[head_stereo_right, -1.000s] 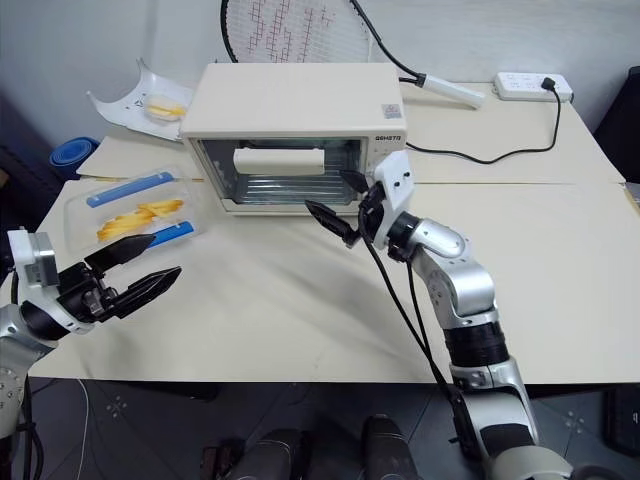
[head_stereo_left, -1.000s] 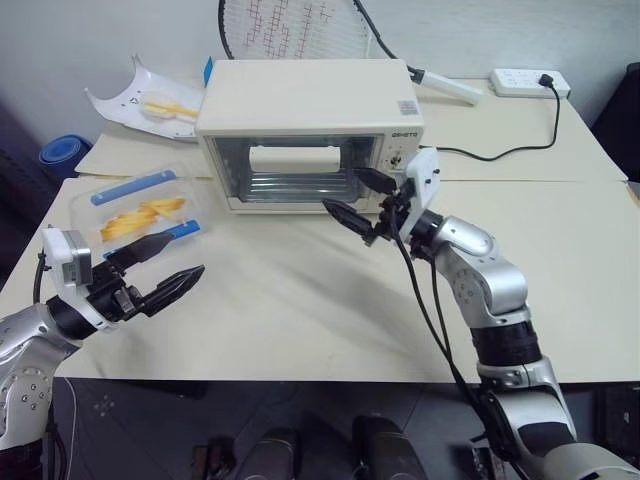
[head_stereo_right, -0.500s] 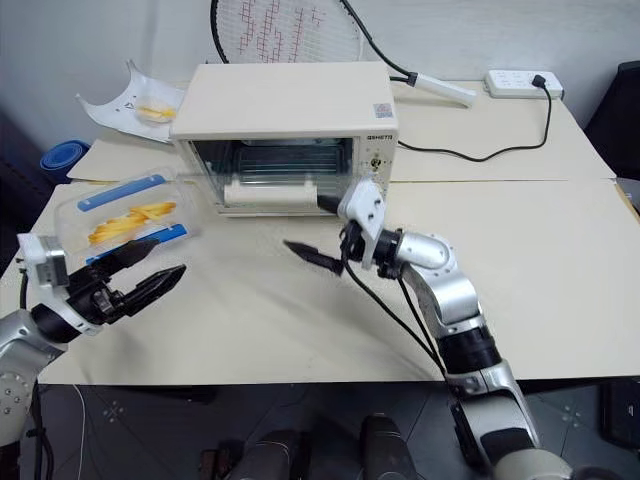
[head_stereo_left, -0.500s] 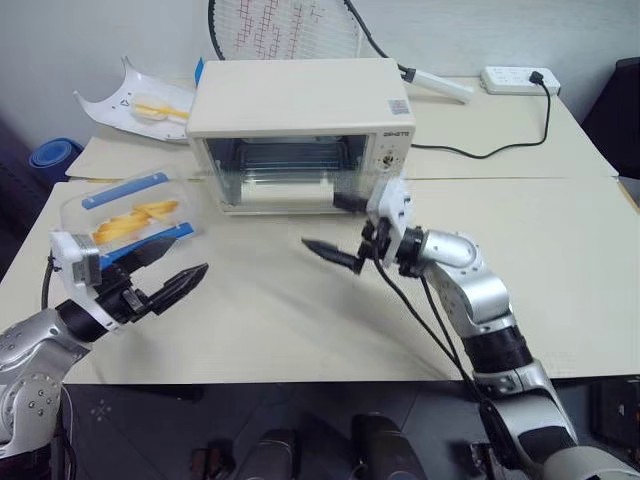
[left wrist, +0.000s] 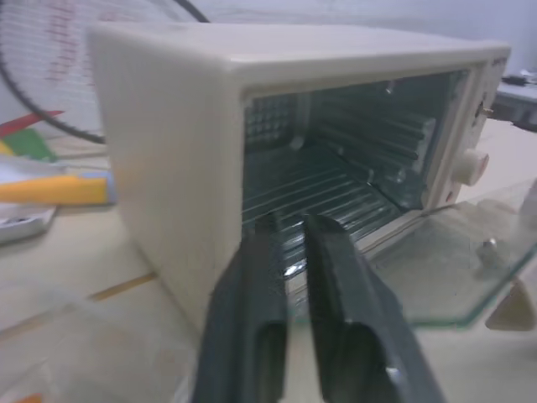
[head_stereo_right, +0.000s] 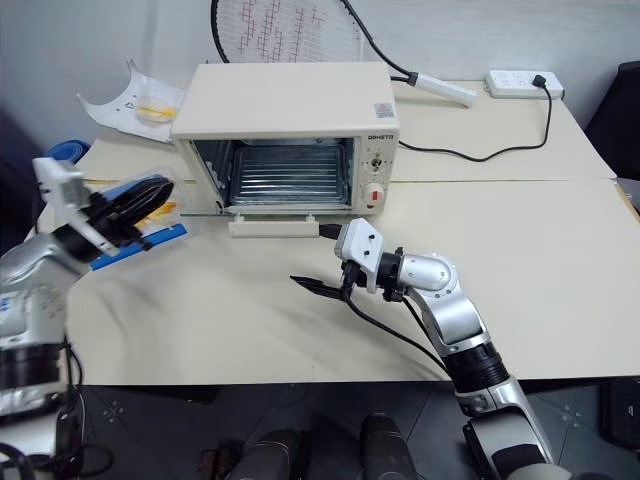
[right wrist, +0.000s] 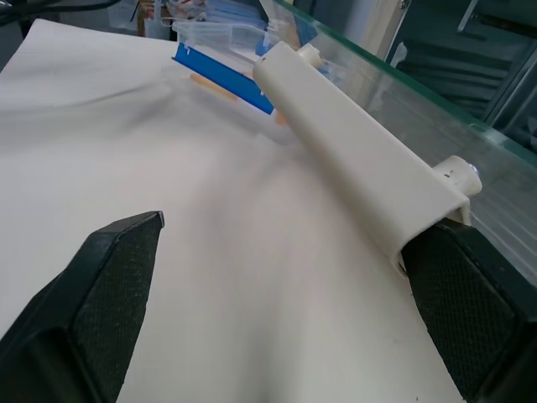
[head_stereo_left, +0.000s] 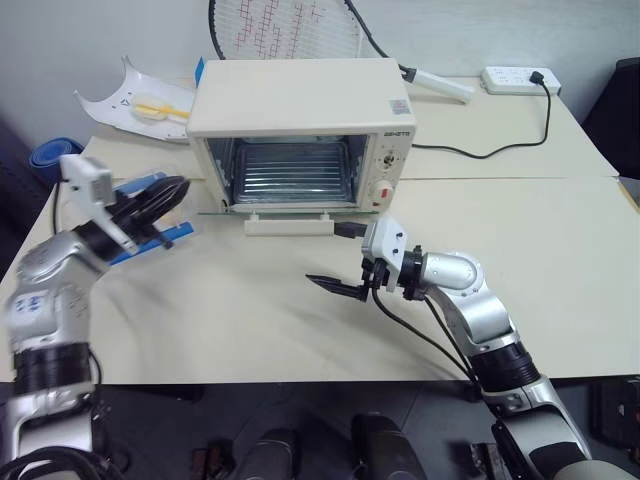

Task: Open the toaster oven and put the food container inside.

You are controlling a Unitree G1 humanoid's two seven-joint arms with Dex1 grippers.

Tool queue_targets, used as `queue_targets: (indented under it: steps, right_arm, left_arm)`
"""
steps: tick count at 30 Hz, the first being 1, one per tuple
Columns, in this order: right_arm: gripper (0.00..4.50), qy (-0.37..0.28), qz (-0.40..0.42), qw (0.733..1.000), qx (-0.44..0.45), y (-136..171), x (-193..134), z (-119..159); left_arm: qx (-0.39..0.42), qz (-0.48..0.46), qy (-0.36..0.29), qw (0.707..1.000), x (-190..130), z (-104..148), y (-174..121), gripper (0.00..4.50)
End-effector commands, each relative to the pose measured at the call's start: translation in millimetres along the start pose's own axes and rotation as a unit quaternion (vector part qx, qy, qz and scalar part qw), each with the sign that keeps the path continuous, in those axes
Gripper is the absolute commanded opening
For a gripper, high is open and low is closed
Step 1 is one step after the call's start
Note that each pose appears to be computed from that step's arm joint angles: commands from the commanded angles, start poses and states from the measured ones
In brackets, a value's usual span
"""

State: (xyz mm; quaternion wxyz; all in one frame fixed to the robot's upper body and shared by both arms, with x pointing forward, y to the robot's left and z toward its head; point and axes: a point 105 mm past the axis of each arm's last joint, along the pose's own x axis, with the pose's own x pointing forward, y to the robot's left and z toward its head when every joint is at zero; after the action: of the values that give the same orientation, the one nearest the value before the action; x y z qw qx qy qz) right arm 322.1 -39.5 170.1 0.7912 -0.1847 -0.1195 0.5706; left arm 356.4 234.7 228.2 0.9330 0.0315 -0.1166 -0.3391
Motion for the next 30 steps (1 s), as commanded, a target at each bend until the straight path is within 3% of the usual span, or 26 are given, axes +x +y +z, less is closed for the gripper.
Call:
queue_targets:
  steps: [1, 6, 11, 15, 21, 24, 30]
  right_arm:
    - [4.50, -0.006, -0.009, 1.000, -0.017, 0, -9, 1]
    - [4.50, 0.012, -0.039, 0.999, 0.001, 7, -35, -15]
    - [4.50, 0.054, -0.091, 0.994, 0.031, 25, -89, -40]
    - [4.50, 0.066, -0.141, 0.987, 0.040, 28, -126, -42]
    - [4.50, -0.019, -0.173, 0.984, 0.034, 13, -142, -13]
    - [4.50, -0.067, -0.164, 0.983, 0.049, 8, -137, 2]
    - [4.50, -0.136, -0.139, 0.981, 0.020, 6, -112, 25]
  left_arm:
    - [0.033, -0.047, -0.004, 0.998, 11, 2, -11, 0.02]
    - [0.040, -0.117, 0.045, 0.991, 10, -20, -32, 0.02]
    - [0.048, -0.112, 0.068, 0.990, 4, -39, -42, 0.02]
    - [0.053, -0.091, 0.100, 0.989, -2, -63, -49, 0.02]
    - [0.056, -0.059, 0.118, 0.990, -13, -82, -56, 0.02]
    - [0.045, -0.043, 0.100, 0.993, -20, -79, -58, 0.02]
    - [0.002, 0.067, 0.031, 0.997, -71, -55, -44, 1.50]
